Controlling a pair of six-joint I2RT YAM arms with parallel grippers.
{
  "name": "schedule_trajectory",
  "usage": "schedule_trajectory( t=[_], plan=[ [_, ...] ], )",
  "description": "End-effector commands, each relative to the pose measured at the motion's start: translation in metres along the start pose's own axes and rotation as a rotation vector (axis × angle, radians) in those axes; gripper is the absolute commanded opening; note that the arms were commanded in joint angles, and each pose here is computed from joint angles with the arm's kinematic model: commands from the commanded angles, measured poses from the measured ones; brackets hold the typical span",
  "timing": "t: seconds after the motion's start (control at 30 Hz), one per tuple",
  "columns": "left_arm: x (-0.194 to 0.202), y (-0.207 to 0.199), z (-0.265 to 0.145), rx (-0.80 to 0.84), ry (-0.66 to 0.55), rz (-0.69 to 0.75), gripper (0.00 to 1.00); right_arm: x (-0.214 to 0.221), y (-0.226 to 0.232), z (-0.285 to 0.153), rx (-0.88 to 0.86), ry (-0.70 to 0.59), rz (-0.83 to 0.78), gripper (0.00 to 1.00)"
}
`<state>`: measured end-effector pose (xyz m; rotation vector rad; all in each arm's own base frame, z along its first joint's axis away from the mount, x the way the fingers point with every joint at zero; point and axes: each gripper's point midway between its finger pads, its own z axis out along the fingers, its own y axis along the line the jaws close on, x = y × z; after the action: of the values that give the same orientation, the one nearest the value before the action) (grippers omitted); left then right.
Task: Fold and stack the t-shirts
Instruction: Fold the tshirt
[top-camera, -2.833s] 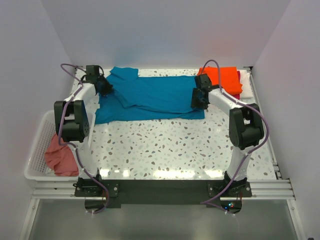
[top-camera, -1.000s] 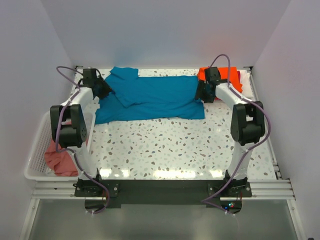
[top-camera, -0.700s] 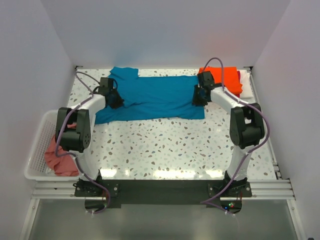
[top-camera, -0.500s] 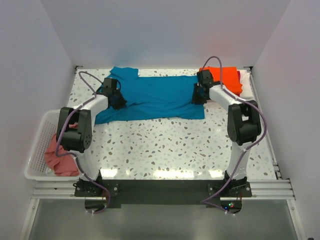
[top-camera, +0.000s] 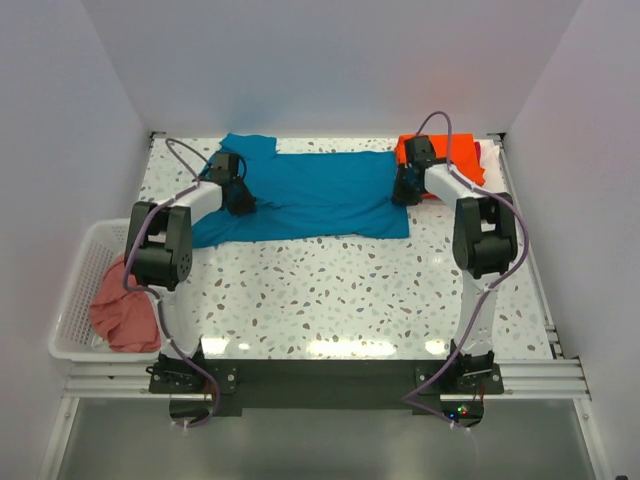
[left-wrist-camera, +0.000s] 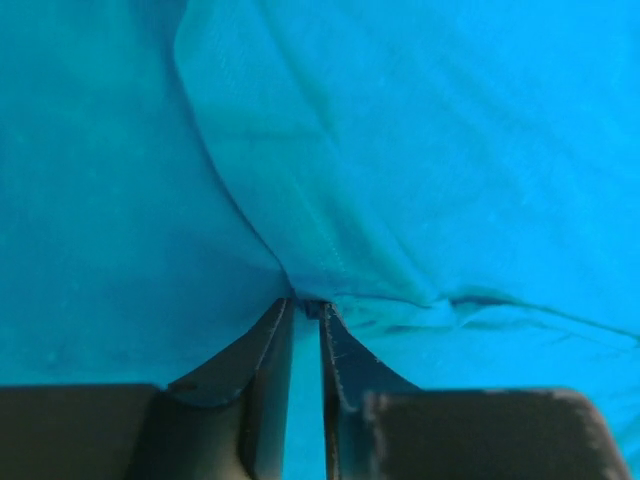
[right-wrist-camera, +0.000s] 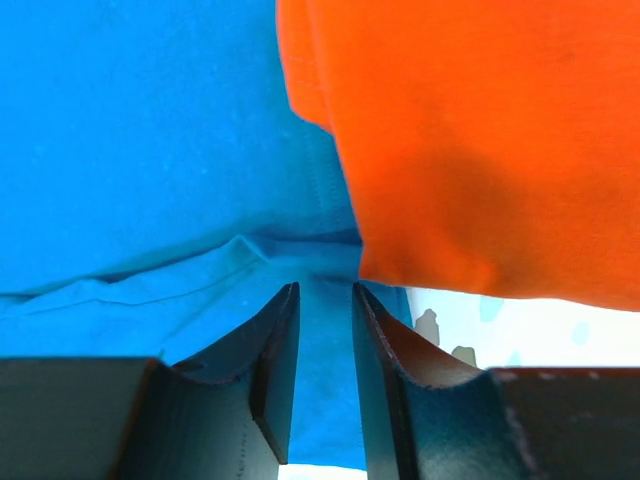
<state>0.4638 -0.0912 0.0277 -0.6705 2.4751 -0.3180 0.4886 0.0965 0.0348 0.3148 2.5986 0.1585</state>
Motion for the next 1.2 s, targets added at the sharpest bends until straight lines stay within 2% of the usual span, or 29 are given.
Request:
schedule_trajectory(
  t=[0.0, 0.43, 0.53, 0.63, 0.73, 0.8, 0.87, 1.0, 1.07, 1.1, 1.17],
  plan=[
    [-0.026, -0.019, -0.002, 0.029, -0.06, 0.022, 0.24, -0.035, 0.008, -0.034, -0.025, -0.108, -0.01, 0.32],
    [-0.064, -0.071, 0.024, 0.16, -0.071, 0.046, 0.3, -0.03, 0.005, -0.078, -0.07, -0.157, -0.004, 0.36],
    [-0.075, -0.085, 0.021, 0.206, -0.087, 0.058, 0.34, -0.026, 0.007, -0.092, -0.098, -0.178, -0.004, 0.38],
    [-0.091, -0.1, 0.009, 0.261, -0.129, 0.083, 0.47, -0.018, 0.006, -0.096, -0.109, -0.181, 0.003, 0.4],
    [-0.102, -0.107, -0.008, 0.282, -0.145, 0.092, 0.48, -0.008, 0.008, -0.1, -0.137, -0.171, 0.003, 0.41],
    [-0.096, -0.092, -0.011, 0.223, -0.149, 0.074, 0.48, -0.004, 0.011, -0.105, -0.151, -0.174, 0.005, 0.41],
    [-0.099, -0.082, -0.035, 0.177, -0.184, 0.029, 0.46, 0.007, 0.008, -0.1, -0.146, -0.156, 0.007, 0.42],
    [-0.068, -0.025, -0.077, 0.003, -0.22, -0.065, 0.4, 0.024, 0.0, -0.097, -0.129, -0.134, 0.034, 0.43],
    [-0.053, -0.007, -0.089, -0.027, -0.234, -0.092, 0.41, 0.036, -0.007, -0.09, -0.11, -0.131, 0.049, 0.48],
    [-0.032, 0.018, -0.087, -0.098, -0.216, -0.098, 0.42, 0.038, -0.009, -0.087, -0.105, -0.129, 0.063, 0.48],
    [-0.025, 0.03, -0.108, -0.106, -0.254, -0.123, 0.44, 0.044, -0.01, -0.08, -0.104, -0.123, 0.071, 0.51]
  ],
)
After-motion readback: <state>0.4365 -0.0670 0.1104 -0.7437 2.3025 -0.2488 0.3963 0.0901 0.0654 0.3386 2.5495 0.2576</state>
